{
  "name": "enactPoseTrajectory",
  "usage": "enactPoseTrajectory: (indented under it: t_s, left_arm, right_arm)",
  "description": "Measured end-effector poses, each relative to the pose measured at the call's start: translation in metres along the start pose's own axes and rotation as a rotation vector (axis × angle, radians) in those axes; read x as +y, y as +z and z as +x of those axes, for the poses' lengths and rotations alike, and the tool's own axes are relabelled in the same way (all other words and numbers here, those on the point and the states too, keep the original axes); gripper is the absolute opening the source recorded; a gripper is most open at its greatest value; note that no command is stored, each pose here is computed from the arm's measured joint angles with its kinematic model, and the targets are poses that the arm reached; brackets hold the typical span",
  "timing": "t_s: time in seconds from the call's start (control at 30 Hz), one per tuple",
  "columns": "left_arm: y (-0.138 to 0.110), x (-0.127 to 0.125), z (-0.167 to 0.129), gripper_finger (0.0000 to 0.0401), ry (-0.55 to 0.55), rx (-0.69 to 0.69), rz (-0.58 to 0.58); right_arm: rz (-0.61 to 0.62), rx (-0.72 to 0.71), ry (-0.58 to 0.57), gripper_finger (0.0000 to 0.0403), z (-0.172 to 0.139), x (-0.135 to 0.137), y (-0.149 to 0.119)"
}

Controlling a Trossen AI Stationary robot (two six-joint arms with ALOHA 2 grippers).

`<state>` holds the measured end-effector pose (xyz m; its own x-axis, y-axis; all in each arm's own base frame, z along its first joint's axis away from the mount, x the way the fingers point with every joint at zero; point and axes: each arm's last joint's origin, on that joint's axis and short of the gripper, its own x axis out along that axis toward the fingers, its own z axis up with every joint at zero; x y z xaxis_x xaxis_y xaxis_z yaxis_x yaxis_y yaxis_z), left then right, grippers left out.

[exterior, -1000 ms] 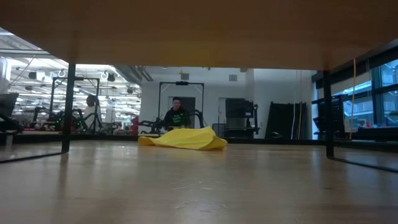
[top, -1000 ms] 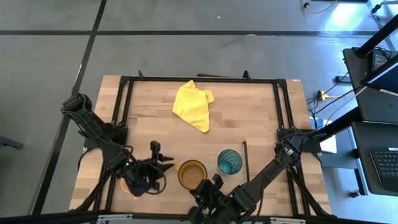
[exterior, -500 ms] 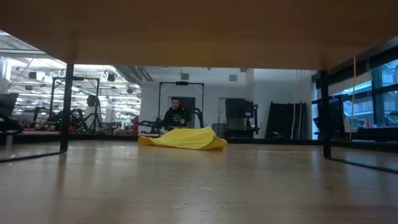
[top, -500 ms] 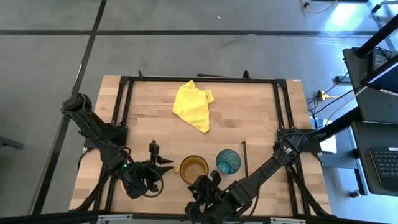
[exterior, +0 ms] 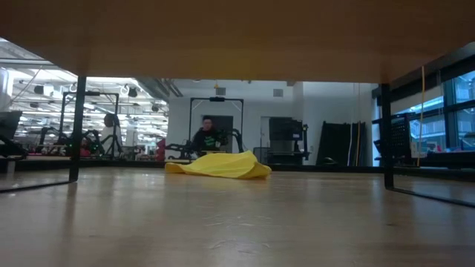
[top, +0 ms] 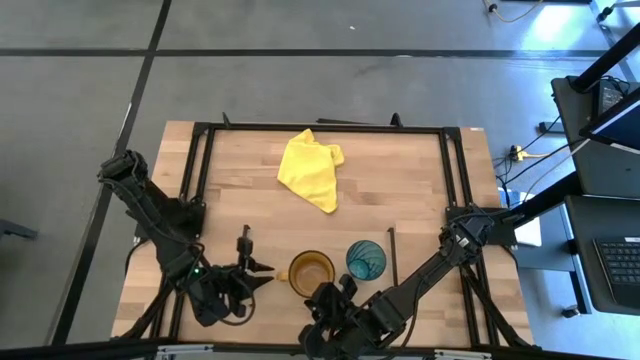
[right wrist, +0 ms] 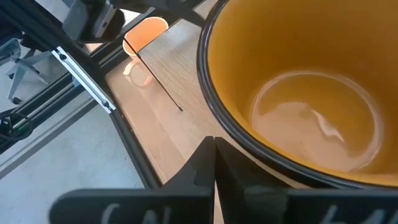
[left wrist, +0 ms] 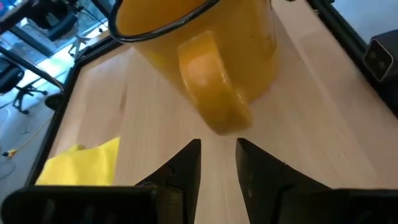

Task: Stack small to large cups/mugs on shelf
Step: Put the brown mug on the shelf, then put the light orange mug on the shelf

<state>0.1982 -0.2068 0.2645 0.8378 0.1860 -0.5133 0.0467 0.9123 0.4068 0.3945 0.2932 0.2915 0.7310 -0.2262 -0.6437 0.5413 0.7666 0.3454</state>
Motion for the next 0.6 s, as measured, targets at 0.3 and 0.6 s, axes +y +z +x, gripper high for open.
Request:
enactPoseTrajectory:
  t_s: [0.3, 0.6]
  left_arm:
    - [-0.001, 0.008, 0.005, 0.0095, 0.132, -0.005, 0.013]
    - [0.004, 0.022, 0.02, 0.0082, 0.15, 0.018, -0.005]
  right_arm:
    - [0.012, 0.029, 0.025, 0.0006, 0.0, 0.002, -0.001]
    - [0.033, 0.038, 0.042, 0.0006, 0.0, 0.003, 0.0]
